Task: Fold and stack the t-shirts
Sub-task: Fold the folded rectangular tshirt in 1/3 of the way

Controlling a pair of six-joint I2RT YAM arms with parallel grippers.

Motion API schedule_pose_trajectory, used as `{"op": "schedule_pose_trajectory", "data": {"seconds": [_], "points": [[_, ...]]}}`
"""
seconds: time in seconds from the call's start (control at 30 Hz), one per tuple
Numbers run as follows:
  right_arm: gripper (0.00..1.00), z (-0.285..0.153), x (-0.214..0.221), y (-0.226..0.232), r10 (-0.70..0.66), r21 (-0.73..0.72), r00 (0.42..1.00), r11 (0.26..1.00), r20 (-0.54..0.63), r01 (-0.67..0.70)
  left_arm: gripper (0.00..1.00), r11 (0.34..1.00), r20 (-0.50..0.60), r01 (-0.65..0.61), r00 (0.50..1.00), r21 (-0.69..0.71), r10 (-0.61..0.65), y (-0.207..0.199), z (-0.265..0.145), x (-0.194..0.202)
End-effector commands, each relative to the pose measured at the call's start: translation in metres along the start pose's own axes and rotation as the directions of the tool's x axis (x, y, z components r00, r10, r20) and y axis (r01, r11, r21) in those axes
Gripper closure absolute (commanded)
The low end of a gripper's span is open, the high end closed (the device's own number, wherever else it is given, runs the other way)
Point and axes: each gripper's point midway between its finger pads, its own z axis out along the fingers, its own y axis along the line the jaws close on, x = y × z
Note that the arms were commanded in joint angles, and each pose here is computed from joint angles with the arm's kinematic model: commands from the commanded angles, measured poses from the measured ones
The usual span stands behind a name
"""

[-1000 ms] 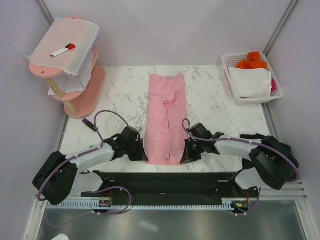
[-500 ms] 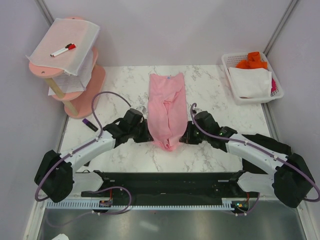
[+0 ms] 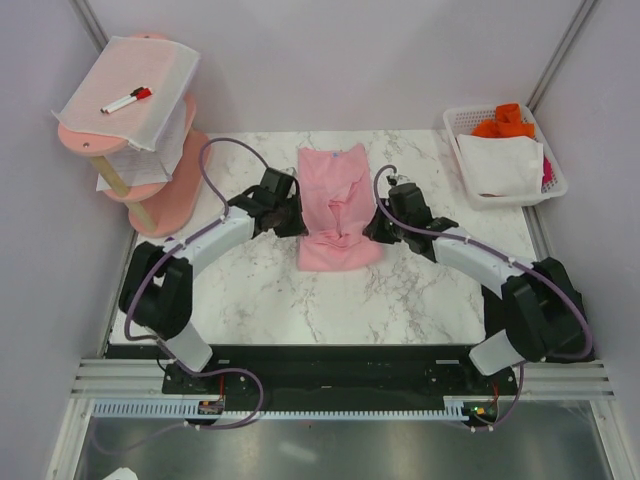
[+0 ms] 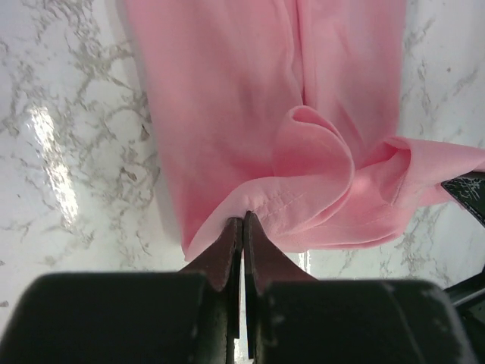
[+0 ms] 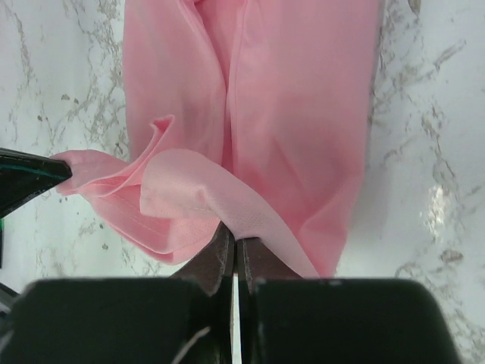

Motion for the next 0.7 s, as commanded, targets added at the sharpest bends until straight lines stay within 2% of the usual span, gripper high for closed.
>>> {"op": "schedule_pose_trajectory", "data": {"seconds": [0.0, 0.03, 0.1, 0.13, 0.3, 0.37, 0.4, 0.47, 0.5, 0.53, 0.57, 0.63, 0.67], "points": [[1.00, 0.028, -0.040, 0.020, -0.017, -0.076, 0.996, 0.997, 0.086, 0.023, 0.98, 0.998, 0.006, -0.060, 0.998, 0.029, 0.060, -0.001, 0.016, -0.031], [1.00, 0.032, -0.052, 0.020, -0.013, -0.079, 0.995, 0.997, 0.102, 0.021, 0.98, 0.997, 0.005, -0.066, 0.998, 0.029, 0.066, 0.000, 0.020, -0.035], [1.00, 0.049, -0.047, 0.013, -0.001, -0.068, 0.998, 0.998, 0.065, 0.006, 0.98, 0.998, -0.005, -0.051, 0.999, 0.038, 0.051, 0.001, 0.031, -0.046], [1.00, 0.054, -0.061, 0.016, 0.005, -0.082, 0.996, 0.997, 0.092, 0.002, 0.98, 0.998, -0.003, -0.044, 0.999, 0.043, 0.045, 0.002, 0.033, -0.051], [1.00, 0.093, -0.063, -0.002, 0.059, -0.069, 0.998, 0.996, 0.035, -0.057, 0.98, 0.997, -0.016, -0.032, 0.999, 0.064, 0.033, 0.009, 0.059, -0.074], [0.93, 0.107, -0.071, -0.008, 0.075, -0.058, 0.996, 0.996, 0.044, -0.073, 0.95, 0.995, -0.016, -0.034, 0.999, 0.090, 0.036, 0.007, 0.061, -0.089], [0.87, 0.110, -0.084, -0.009, 0.086, -0.057, 0.994, 0.995, 0.068, -0.082, 0.72, 0.997, -0.056, -0.026, 0.998, 0.073, 0.030, 0.015, 0.074, -0.083], [0.67, 0.115, -0.091, -0.013, 0.098, -0.067, 0.992, 0.993, 0.077, -0.093, 0.26, 0.998, -0.028, -0.017, 0.999, 0.055, 0.019, 0.018, 0.074, -0.101], [0.55, 0.112, -0.102, -0.012, 0.107, -0.094, 0.987, 0.991, 0.116, -0.097, 0.21, 0.999, -0.022, -0.020, 1.000, 0.049, 0.021, 0.020, 0.073, -0.104], [0.32, 0.108, -0.106, -0.007, 0.106, -0.122, 0.985, 0.988, 0.133, -0.090, 0.17, 0.999, -0.011, -0.024, 1.000, 0.041, 0.024, 0.021, 0.069, -0.106], [0.21, 0.094, -0.119, 0.002, 0.102, -0.148, 0.979, 0.986, 0.179, -0.076, 0.12, 0.999, 0.004, -0.027, 1.000, 0.022, 0.027, 0.023, 0.066, -0.108], [0.02, 0.081, -0.125, 0.005, 0.080, -0.162, 0.973, 0.986, 0.217, -0.045, 0.11, 0.999, 0.024, -0.038, 0.999, 0.017, 0.037, 0.023, 0.051, -0.108], [0.02, 0.069, -0.130, 0.012, 0.068, -0.180, 0.969, 0.983, 0.237, -0.025, 0.11, 0.999, 0.024, -0.039, 0.999, 0.019, 0.039, 0.023, 0.046, -0.106]]}}
